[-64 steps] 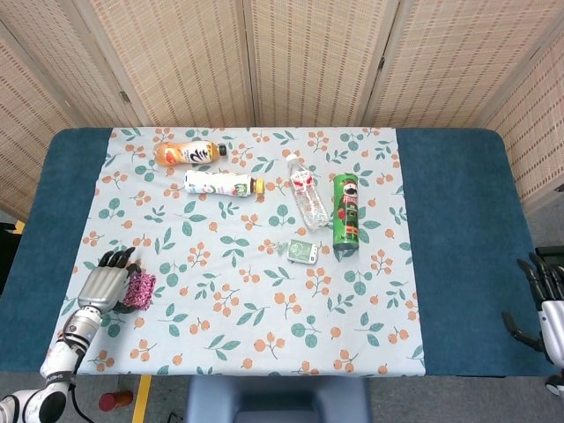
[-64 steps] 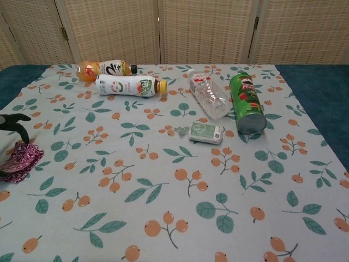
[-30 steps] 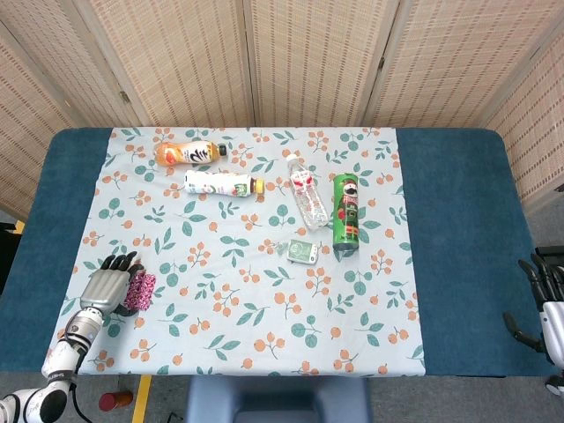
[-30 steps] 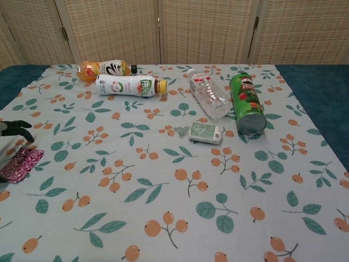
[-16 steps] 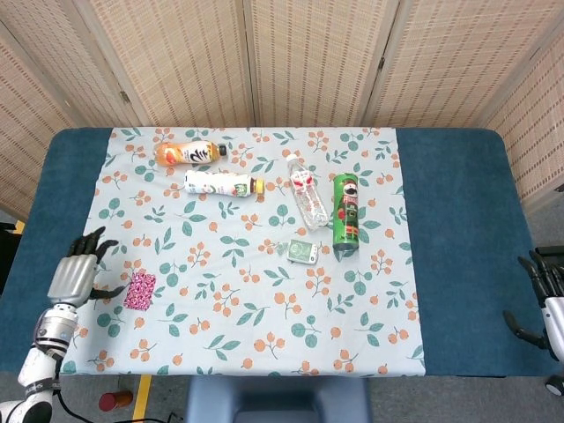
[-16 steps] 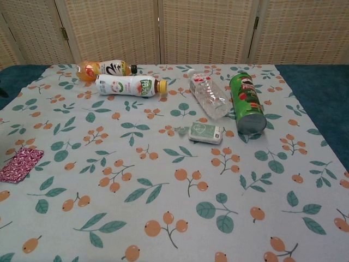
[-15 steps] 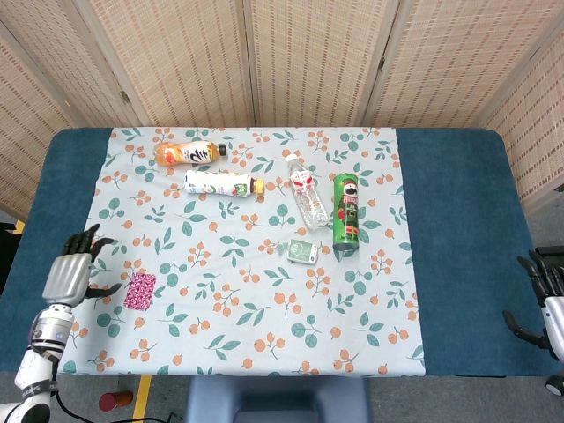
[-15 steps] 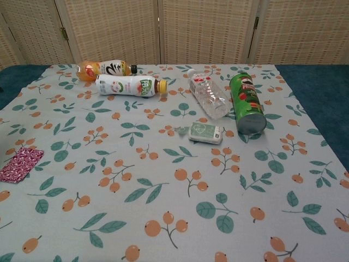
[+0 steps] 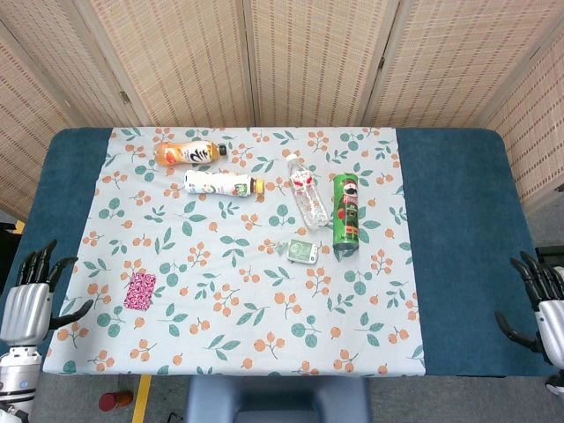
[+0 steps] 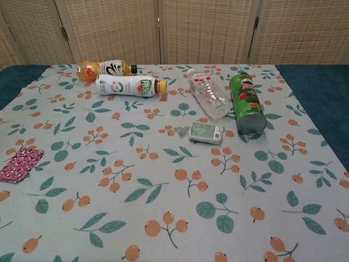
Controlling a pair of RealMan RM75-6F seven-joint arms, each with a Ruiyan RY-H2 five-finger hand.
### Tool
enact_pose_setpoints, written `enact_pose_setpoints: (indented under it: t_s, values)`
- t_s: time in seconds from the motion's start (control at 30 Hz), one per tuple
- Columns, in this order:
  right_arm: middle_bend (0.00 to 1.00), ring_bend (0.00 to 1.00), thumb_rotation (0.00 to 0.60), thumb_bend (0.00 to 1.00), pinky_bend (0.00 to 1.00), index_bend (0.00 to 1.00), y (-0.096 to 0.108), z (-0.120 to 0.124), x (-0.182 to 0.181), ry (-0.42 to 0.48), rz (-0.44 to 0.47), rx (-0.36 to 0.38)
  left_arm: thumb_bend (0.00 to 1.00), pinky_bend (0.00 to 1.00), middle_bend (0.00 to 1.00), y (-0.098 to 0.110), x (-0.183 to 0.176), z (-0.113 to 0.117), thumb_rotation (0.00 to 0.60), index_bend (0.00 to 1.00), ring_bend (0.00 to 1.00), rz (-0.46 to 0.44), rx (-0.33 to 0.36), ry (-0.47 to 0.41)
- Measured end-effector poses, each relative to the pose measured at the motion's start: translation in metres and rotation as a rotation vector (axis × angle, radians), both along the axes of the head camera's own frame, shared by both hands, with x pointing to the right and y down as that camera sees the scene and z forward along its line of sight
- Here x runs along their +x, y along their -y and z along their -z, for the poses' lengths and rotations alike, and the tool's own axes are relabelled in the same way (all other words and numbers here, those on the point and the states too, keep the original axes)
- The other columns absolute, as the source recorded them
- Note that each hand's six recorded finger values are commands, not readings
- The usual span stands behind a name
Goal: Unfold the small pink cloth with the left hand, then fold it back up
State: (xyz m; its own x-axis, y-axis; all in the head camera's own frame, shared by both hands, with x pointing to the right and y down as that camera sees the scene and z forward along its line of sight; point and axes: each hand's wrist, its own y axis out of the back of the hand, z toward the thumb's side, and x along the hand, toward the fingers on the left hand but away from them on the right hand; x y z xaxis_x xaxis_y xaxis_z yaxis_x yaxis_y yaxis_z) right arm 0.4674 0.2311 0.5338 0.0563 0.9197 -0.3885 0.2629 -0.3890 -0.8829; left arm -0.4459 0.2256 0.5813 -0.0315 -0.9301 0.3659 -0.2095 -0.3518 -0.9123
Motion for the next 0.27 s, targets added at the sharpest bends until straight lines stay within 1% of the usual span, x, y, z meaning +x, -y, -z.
enact_pose_setpoints:
  t_s: [0.17, 0.27]
  values:
    - [0.04, 0.0, 0.6, 0.37, 0.0, 0.02, 0.006, -0.002, -0.008, -0.024, 0.051, 0.02, 0.24, 0.0, 0.0, -0.013, 0.004, 0.004, 0.6, 0.26, 0.0, -0.012, 0.0, -0.006]
    - [0.04, 0.0, 0.6, 0.37, 0.0, 0.02, 0.007, -0.005, -0.015, -0.01, 0.068, 0.021, 0.24, 0.0, 0.0, -0.017, 0.007, 0.006, 0.6, 0.26, 0.0, -0.019, 0.0, -0.01]
